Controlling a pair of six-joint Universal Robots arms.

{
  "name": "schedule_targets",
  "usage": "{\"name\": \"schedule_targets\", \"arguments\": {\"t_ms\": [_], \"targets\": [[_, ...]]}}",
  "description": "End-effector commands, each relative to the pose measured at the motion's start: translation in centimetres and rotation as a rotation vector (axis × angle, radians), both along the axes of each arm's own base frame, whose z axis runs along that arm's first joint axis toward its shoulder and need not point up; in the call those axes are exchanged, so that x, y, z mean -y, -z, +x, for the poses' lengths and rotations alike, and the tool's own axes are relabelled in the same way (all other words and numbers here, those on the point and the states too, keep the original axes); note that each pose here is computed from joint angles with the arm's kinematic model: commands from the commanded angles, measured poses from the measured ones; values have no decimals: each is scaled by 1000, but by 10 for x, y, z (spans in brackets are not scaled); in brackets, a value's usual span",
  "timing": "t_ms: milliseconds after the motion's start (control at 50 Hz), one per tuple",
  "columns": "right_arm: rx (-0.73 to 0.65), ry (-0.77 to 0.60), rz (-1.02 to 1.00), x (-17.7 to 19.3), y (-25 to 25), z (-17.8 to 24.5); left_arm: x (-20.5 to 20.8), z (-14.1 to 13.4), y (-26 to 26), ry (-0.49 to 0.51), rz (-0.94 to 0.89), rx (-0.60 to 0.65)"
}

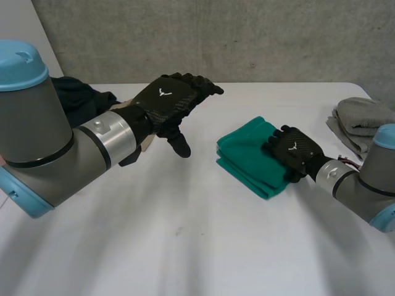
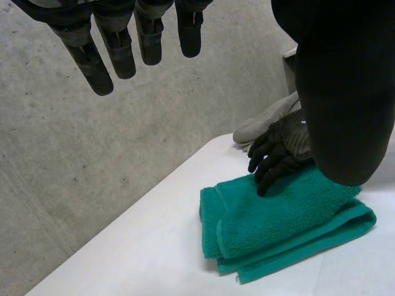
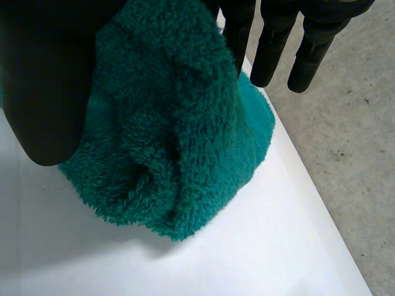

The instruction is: Fold the laundry.

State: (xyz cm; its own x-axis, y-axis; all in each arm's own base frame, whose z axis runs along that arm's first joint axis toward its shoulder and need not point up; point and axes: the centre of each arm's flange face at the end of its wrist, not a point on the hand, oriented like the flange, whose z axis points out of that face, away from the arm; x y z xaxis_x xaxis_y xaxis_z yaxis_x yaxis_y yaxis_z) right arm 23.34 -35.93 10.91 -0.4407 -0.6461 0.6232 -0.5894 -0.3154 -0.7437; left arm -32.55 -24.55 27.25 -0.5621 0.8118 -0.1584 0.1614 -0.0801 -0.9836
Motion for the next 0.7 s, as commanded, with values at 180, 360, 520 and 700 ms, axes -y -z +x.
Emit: {"name": "schedule_targets", "arguments": {"t_ms": [180,360,520,700], "targets": [[88,-34,-5,12,2,21,0,0,-1,0,-4,0],[396,112,-182,57,-81,19,2,-1,-10,0,-31,-15],[545,234,-288,94,-125,-12,3,-2,-14,0,-41,-20],[527,418,-371,149,-115,-107,1,-3,-14,5,-39,-21]]}}
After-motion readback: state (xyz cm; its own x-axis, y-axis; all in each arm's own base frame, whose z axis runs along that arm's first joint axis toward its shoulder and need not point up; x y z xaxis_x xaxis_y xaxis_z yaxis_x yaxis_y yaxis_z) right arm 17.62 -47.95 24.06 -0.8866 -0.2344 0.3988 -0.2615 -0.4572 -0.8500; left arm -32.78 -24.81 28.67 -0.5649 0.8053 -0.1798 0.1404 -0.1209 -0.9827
